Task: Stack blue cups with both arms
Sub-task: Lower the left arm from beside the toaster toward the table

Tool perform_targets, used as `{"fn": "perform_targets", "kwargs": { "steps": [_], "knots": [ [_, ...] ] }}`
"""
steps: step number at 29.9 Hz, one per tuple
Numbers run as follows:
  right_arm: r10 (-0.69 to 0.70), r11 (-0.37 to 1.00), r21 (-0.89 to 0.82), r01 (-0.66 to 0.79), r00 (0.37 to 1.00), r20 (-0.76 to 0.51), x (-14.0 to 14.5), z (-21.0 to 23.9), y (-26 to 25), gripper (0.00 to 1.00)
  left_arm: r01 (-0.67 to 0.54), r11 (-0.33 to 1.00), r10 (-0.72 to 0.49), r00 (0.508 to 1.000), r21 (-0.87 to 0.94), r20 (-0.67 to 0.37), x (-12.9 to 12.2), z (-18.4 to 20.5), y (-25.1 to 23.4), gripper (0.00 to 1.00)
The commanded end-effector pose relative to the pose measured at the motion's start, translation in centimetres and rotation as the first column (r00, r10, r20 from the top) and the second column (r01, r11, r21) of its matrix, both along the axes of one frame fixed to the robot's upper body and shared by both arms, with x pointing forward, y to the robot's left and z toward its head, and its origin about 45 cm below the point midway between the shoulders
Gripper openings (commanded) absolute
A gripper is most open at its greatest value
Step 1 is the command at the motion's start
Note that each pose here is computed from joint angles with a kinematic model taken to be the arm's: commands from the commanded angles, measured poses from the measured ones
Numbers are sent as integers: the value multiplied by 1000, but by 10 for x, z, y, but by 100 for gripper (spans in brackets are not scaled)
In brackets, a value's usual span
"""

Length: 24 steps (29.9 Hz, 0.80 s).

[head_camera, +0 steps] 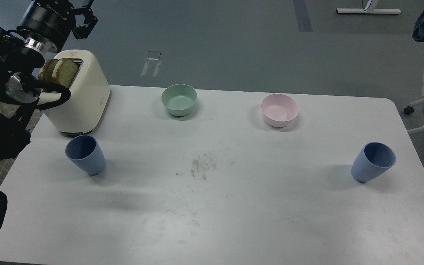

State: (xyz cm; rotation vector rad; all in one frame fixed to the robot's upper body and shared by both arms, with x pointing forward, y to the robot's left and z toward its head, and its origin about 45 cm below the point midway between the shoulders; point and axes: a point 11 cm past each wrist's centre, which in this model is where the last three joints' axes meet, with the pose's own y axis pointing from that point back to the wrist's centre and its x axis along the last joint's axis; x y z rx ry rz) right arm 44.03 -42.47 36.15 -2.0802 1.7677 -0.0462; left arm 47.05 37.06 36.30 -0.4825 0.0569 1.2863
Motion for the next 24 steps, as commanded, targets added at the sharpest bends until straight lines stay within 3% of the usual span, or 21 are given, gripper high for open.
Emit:
{"fn": "perform_targets", "kwargs": {
  "steps": [1, 20, 24],
  "knots": [
    [2, 1000, 0, -2, 1000, 1, 0, 0, 0, 100, 1, 1000, -1, 1000, 1, 13, -1, 4, 0, 98],
    [49, 999, -9, -49, 998, 31, -2, 6, 4, 100, -21, 1000, 20, 999, 12, 33, -4, 16, 17, 98],
    [47, 999, 0, -47, 998, 43, -4, 7, 3, 100, -37, 996, 33, 998, 80, 52, -12, 28, 34, 98]
  ]
}}
